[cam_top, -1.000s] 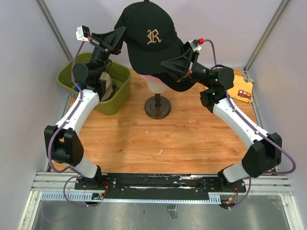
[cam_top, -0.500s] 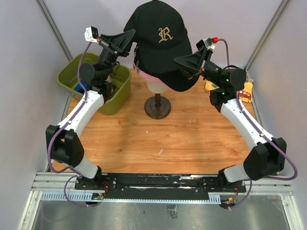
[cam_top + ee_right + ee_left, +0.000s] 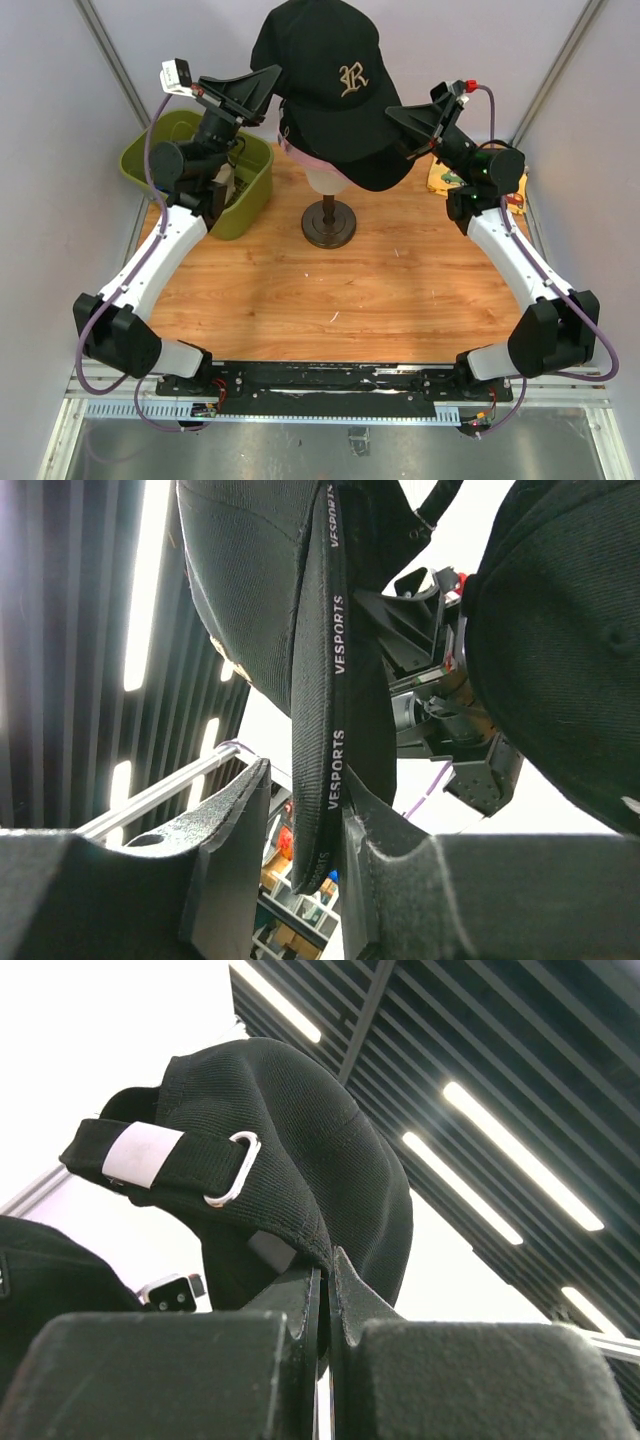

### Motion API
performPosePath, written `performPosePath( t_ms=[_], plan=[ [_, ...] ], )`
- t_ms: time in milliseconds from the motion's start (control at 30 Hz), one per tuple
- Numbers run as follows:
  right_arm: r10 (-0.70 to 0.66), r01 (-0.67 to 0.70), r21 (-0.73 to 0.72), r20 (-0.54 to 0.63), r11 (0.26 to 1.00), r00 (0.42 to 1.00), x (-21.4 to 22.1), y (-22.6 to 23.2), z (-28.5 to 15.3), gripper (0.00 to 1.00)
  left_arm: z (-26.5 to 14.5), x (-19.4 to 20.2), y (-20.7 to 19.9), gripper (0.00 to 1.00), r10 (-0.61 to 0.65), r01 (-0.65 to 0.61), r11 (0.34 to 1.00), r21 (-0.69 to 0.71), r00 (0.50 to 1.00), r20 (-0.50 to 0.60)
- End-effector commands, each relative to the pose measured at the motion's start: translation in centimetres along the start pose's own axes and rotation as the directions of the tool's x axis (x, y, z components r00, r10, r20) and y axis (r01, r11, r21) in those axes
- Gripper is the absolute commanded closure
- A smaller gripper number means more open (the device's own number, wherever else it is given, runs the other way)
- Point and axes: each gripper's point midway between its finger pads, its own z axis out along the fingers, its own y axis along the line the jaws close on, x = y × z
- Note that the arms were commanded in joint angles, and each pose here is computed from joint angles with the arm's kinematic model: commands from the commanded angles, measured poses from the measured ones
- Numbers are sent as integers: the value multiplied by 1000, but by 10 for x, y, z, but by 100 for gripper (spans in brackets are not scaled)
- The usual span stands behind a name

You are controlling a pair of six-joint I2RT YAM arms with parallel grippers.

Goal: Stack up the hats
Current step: Stack the hat on the hat.

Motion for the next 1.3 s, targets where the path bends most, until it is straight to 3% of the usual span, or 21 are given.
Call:
performPosePath(
  t_ms=[0, 633, 1267],
  plan=[
    [-54, 56, -70, 35, 996, 998, -4, 22, -8, 68, -3, 2, -4, 99, 67, -67, 997, -23, 998, 12],
    [-1, 13, -74, 161, 997, 987, -42, 19, -13, 74, -8, 33, 6, 99, 135, -137, 984, -114, 990, -28],
    [83, -78, -31, 227, 996, 970, -86, -10, -16, 74, -24, 50, 25, 99, 186, -187, 952, -244, 982, -26]
  ],
)
